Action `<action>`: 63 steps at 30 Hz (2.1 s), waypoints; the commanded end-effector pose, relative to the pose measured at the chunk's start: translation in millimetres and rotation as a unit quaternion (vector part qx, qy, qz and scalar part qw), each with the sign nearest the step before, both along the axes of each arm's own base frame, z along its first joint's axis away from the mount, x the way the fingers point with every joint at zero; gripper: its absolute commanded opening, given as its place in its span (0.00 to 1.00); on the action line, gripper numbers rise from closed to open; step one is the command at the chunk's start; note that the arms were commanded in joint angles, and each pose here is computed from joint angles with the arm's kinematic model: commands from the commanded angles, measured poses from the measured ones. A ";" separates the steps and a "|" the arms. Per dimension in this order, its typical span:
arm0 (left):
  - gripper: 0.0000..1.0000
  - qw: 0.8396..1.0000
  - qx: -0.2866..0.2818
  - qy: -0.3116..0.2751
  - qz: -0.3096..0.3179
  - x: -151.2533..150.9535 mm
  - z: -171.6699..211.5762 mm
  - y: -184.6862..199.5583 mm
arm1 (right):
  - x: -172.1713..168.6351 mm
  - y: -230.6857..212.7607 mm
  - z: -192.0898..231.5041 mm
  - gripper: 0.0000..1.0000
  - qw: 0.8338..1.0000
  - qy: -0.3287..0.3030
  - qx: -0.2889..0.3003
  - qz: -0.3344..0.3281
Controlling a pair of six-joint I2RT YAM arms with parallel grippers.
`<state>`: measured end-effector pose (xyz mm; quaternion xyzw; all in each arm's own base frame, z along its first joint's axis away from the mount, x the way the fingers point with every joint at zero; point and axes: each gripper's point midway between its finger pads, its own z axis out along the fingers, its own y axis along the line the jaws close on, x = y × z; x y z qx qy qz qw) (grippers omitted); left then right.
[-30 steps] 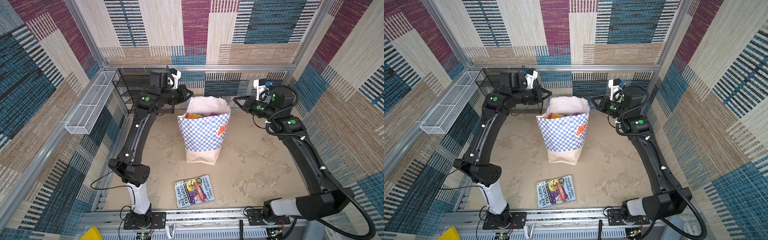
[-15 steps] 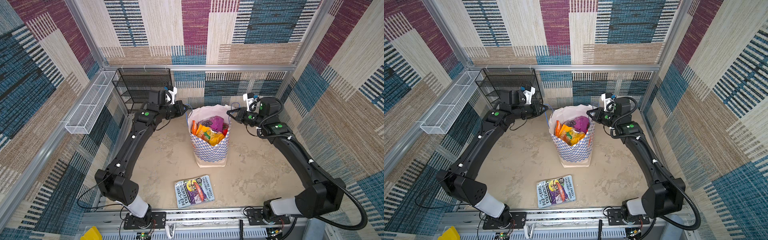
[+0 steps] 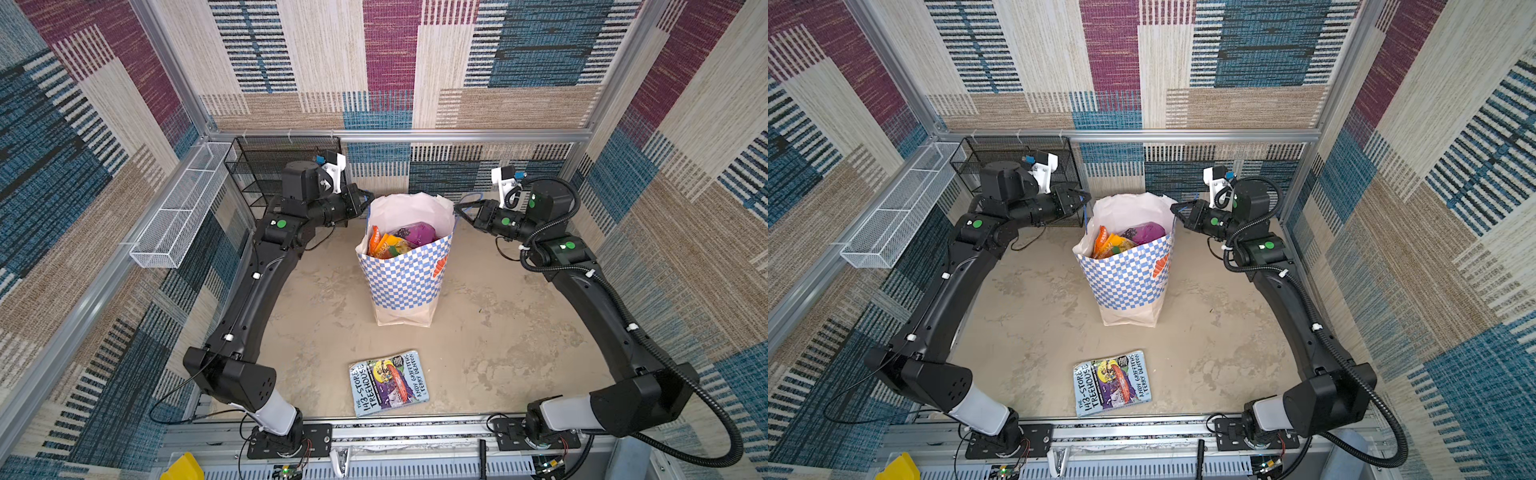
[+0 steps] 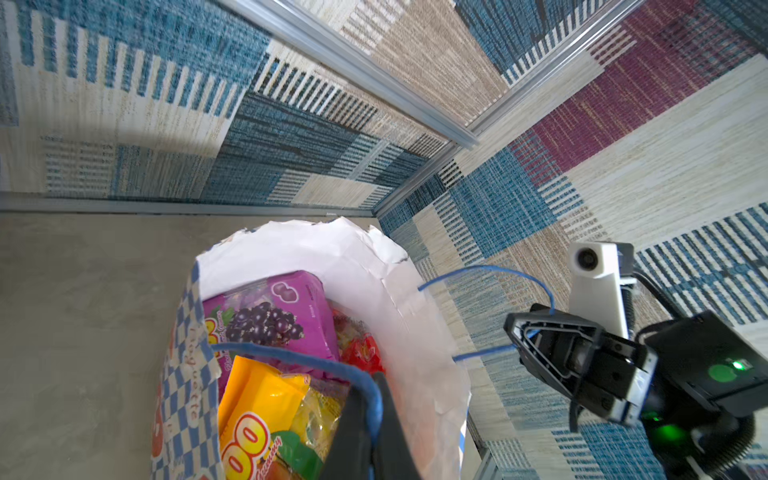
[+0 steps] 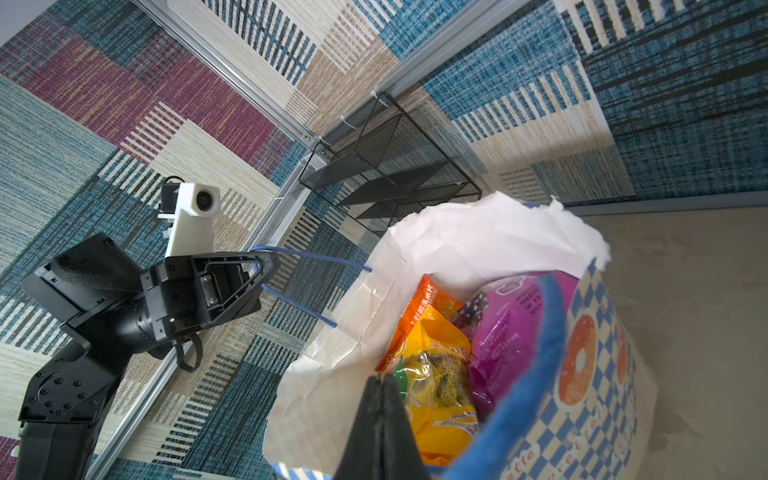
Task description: Place the snacks into the paper bag
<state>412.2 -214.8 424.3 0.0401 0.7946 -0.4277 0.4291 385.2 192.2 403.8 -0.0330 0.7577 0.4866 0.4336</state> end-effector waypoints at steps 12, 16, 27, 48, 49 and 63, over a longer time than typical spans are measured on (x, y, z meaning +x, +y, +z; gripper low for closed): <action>0.00 1.000 -0.011 -0.019 0.017 -10.1 -23.9 8.4 | -17.7 -3.9 -23.9 0.10 1.000 -0.021 0.002 -0.005; 0.15 1.000 -0.009 -0.022 0.020 -12.6 -21.0 11.3 | -15.5 -4.3 -31.2 0.38 1.000 0.000 -0.002 -0.008; 0.95 0.997 0.014 -0.071 -0.018 -49.2 -3.2 17.2 | -23.6 -19.4 -29.3 1.00 0.998 0.030 0.003 -0.056; 1.00 0.930 0.143 -0.124 0.315 -111.6 -10.7 165.5 | -70.8 -145.0 54.2 1.00 0.923 -0.120 0.017 -0.366; 1.00 0.924 0.150 -0.107 0.336 -107.7 -23.2 173.3 | -72.7 -147.9 58.3 1.00 0.919 -0.130 0.017 -0.372; 0.99 0.814 0.198 -0.014 0.546 -81.0 -150.7 247.7 | -34.7 -200.6 21.5 1.00 0.875 -0.150 0.018 -0.460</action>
